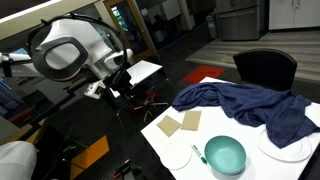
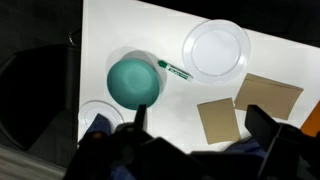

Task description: Place the green marker inside the green bowl

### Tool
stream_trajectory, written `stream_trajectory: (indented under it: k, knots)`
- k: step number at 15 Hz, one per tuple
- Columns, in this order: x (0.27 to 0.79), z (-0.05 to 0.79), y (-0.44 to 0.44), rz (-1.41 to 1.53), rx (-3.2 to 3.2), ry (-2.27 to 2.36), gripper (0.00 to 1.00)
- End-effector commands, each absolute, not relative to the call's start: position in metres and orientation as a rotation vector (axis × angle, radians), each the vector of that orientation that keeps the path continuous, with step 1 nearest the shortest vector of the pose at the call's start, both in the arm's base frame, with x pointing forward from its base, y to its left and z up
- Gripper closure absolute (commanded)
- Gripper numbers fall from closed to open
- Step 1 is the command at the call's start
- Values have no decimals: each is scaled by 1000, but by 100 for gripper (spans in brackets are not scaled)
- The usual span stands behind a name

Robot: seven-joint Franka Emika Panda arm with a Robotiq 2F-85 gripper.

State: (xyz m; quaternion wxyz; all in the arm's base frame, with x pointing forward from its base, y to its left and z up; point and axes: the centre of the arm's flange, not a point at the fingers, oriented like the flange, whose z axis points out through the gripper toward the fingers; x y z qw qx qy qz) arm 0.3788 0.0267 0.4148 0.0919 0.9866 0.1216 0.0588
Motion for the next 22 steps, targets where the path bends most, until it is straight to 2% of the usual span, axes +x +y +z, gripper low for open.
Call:
stream_trajectory:
  k: [1, 7, 22]
  knots:
    - [379, 415, 27, 175, 2930, 361, 0]
    - [383, 408, 33, 180, 2988, 197, 0]
    - [416, 322, 71, 318, 3118, -710, 0]
